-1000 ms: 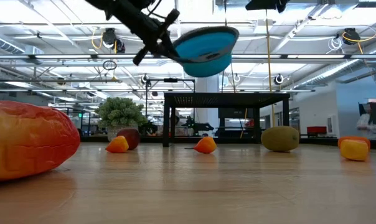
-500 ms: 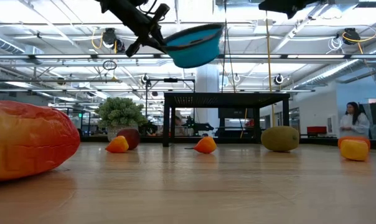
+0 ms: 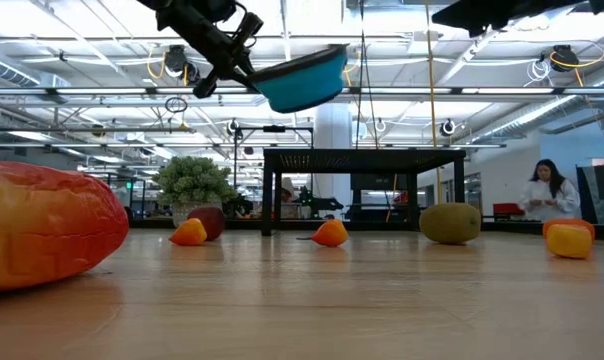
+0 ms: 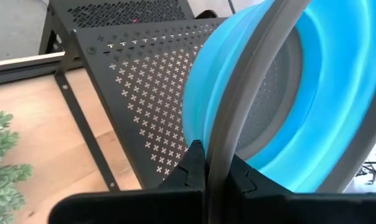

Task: Pick & Place Fruit
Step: Put the blue strainer bowl on the shelf

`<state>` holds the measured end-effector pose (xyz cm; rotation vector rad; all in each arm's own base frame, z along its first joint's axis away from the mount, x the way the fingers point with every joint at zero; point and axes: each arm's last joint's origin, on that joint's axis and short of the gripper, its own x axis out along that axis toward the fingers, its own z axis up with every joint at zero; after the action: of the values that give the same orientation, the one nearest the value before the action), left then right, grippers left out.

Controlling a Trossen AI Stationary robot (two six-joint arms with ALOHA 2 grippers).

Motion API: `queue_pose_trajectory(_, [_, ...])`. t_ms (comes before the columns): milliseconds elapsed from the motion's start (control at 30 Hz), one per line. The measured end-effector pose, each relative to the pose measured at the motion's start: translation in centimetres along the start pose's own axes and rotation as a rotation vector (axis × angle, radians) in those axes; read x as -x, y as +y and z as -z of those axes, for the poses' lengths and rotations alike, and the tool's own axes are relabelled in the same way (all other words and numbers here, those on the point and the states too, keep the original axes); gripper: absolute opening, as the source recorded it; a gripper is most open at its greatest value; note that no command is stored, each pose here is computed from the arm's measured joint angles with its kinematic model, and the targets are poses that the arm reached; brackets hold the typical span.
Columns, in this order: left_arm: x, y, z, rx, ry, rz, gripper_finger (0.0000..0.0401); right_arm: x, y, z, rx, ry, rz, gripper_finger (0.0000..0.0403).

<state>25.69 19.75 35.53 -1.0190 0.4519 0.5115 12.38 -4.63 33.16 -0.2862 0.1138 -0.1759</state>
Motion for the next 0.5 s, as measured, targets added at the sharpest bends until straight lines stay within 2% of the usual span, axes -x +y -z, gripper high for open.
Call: queue_pose_trajectory(500, [0.3,-0.8,-0.7,0.035,-0.012,0.017,0.0002,1.1,0.8,1.6,-0.064,-0.011,0.003,0.0000])
